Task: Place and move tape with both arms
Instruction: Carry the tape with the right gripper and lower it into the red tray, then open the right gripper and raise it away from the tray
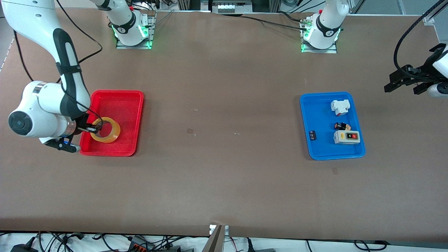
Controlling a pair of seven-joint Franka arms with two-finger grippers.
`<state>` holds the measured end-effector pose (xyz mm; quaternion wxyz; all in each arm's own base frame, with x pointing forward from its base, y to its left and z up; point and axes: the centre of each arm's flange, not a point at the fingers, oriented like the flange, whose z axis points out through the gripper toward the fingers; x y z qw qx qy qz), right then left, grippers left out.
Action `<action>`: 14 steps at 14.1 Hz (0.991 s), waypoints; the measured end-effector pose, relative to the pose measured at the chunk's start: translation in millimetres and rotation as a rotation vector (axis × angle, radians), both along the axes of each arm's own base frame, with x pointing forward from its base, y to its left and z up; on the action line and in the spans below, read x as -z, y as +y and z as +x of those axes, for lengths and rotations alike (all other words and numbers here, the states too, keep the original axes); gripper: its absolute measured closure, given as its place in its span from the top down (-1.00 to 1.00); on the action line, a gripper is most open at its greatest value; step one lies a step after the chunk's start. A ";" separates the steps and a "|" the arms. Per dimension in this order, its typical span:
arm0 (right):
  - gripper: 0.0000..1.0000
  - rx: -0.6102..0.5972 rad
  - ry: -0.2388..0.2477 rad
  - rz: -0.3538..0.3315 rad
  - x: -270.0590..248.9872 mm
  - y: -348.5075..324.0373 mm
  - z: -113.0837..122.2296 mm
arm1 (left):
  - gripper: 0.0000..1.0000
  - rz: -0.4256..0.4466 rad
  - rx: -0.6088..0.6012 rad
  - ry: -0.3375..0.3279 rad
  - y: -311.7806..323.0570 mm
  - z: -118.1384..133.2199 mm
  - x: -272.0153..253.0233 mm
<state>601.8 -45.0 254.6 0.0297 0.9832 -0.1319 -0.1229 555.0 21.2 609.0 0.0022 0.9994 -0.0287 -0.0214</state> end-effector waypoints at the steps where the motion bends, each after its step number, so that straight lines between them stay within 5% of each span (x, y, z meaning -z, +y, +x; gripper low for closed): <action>1: -0.59 -0.005 -0.005 0.005 2.8 2.4 -9.8 | 1.00 0.000 -0.001 0.000 0.0 0.0 0.0; 7: -0.59 -0.084 0.031 0.036 32.6 0.6 -49.7 | 1.00 0.000 -0.003 0.000 -0.1 0.0 -0.1; 11: 0.30 -0.134 0.030 0.051 31.7 -3.2 -48.3 | 1.00 0.000 -0.003 0.001 -0.2 -0.2 0.1; 14: 1.00 -0.155 0.018 0.064 -20.5 2.4 -16.1 | 1.00 0.000 -0.003 0.002 -0.2 -0.2 0.1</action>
